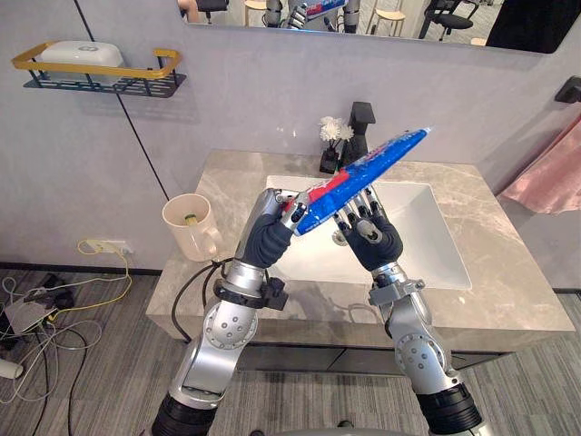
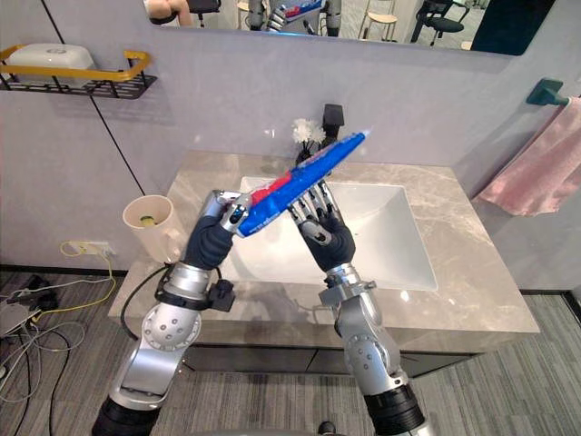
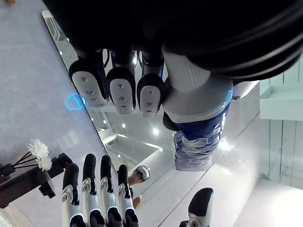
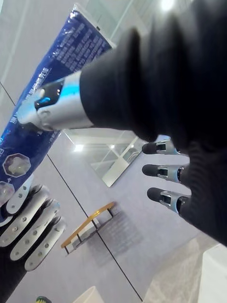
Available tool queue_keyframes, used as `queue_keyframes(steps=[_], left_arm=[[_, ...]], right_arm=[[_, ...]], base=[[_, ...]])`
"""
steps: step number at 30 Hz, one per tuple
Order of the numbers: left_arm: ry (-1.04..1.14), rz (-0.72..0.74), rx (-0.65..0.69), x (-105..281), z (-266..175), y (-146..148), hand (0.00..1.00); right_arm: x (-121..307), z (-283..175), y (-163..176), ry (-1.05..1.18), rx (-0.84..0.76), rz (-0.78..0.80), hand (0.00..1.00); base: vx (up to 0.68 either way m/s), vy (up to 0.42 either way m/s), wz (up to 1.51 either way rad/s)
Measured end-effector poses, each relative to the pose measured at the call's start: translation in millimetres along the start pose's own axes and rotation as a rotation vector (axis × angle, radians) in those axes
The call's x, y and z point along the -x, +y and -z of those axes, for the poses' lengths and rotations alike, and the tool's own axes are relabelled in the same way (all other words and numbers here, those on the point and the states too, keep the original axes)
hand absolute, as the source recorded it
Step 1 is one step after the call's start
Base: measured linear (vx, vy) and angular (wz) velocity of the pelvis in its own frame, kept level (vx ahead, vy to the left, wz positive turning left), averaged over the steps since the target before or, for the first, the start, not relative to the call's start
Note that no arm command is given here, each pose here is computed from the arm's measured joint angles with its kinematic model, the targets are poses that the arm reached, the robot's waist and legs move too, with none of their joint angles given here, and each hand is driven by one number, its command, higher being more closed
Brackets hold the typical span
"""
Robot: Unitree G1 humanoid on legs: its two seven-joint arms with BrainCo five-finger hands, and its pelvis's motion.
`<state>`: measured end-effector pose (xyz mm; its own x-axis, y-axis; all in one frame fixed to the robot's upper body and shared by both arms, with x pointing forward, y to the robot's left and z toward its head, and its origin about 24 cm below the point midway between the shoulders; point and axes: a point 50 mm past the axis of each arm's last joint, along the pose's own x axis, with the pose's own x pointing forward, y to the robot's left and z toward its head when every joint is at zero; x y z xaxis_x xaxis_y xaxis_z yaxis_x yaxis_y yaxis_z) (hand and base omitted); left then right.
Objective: Organize washtable
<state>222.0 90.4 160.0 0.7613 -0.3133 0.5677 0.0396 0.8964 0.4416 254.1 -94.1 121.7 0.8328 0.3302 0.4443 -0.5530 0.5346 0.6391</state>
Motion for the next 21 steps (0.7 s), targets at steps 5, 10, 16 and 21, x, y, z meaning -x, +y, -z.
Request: queue_keyframes(steps=[5,10,16,21], left_arm=[[0.035,0.012,0.006,2,7,-4,1.0],[0.085,0.037,0.022,11,13,-10,1.0],[0.105,0.058,0.035,13,17,-16,1.0],[0.142,0.04,0.081,19,19,-21,1.0]], right_arm=[[-5,0,5,-0.006,-0.009,-0.024,0.0],[-6,1,7,-0.013,-0.022,-0.028,0.0],[-13,-1,11,-0.024,-0.026,-0.055,1.0],[-13,-1,11,-0.025,-0.026,-0.054,1.0]], base=[[-0.01,-0.004,0.0],[0.0,0.0,0.0],[0.0,0.0,0.0],[0.0,0.0,0.0]])
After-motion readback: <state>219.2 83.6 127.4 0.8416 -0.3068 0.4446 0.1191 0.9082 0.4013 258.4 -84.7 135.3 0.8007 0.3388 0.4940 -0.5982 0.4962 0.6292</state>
